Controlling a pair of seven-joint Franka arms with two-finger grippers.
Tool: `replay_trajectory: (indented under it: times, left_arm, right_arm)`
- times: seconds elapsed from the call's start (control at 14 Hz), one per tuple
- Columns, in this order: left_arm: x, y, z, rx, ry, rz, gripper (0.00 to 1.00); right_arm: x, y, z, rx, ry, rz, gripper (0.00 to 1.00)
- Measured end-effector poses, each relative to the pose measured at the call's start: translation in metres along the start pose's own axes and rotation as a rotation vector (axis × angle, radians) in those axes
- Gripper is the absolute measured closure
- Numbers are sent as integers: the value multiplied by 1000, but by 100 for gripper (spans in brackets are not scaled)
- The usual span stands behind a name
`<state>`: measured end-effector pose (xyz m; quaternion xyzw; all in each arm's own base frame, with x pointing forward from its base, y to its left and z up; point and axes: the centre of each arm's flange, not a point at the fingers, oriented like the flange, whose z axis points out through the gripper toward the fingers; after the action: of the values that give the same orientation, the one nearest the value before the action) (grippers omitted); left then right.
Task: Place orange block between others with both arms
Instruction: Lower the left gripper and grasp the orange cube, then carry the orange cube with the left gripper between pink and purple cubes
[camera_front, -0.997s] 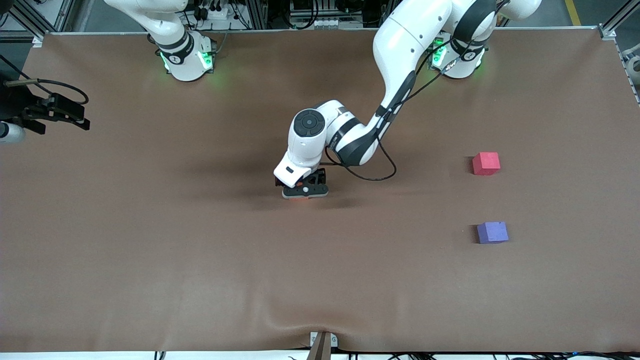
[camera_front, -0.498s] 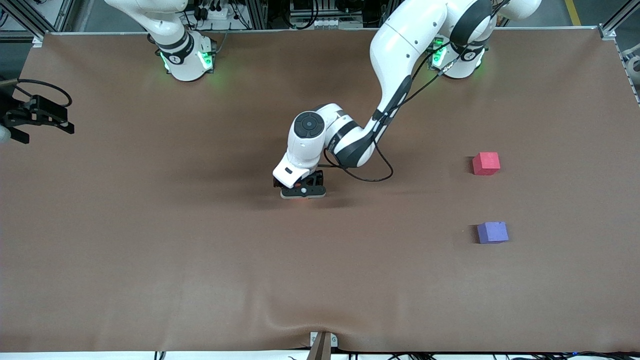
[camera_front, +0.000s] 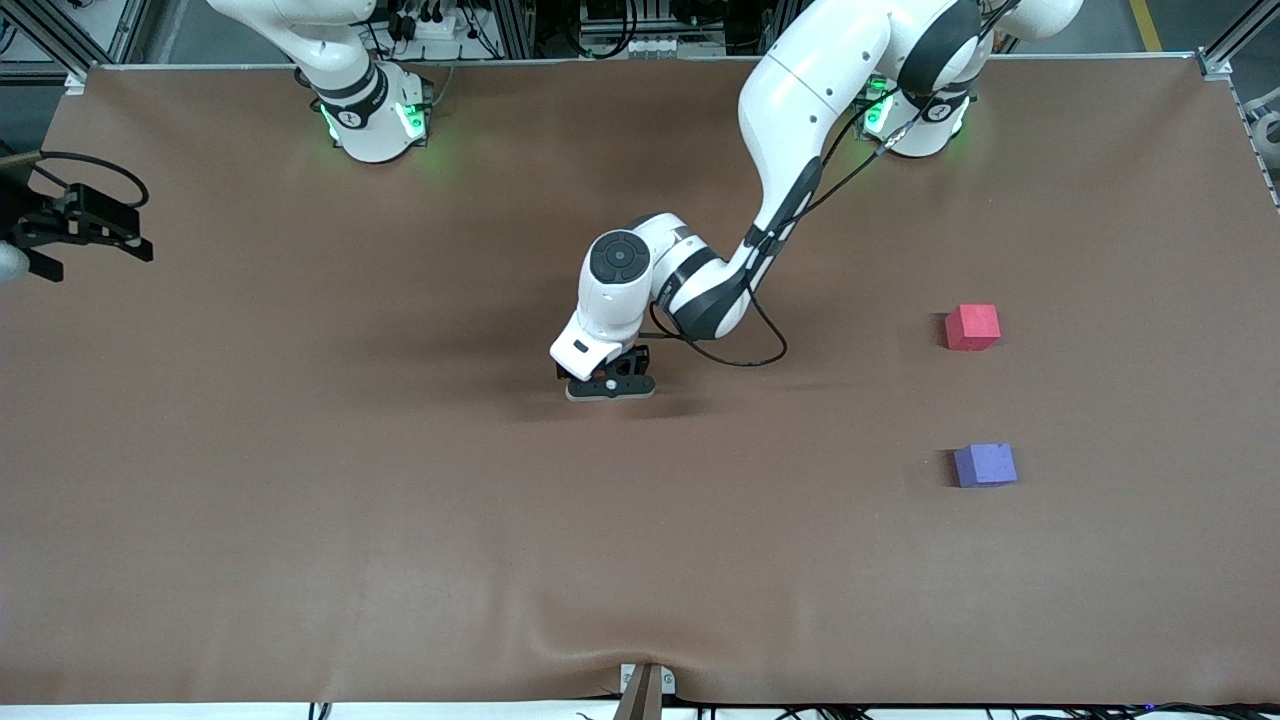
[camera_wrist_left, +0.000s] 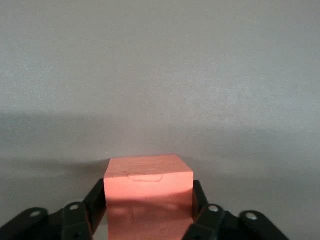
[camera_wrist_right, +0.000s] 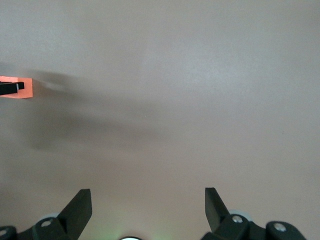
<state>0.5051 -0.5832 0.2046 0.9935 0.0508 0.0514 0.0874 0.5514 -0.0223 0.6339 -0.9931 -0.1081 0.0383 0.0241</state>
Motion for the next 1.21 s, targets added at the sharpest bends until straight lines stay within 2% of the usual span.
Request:
replay_trajectory:
  times: [0.07, 0.36, 0.5, 0.78, 1.0, 1.21]
  left_arm:
    - [0, 1, -1, -2, 2, 0, 40]
    - [7, 2, -8, -10, 16, -4, 46]
    - [27, -2, -27, -16, 55, -18, 46]
    - [108, -42, -129, -22, 137, -57, 46]
    - [168, -106, -219, 22, 137, -31, 46]
    - [212, -184, -275, 73, 118, 40, 46]
  right_arm:
    - [-1, 0, 3, 3, -10, 1, 0]
    - [-4, 9, 13, 10, -33, 18, 0]
    - [-5, 10, 14, 12, -39, 29, 0]
    - [-7, 12, 17, 15, -54, 80, 0]
    - [-8, 12, 17, 17, -61, 82, 0]
    - [-9, 11, 17, 18, -65, 82, 0]
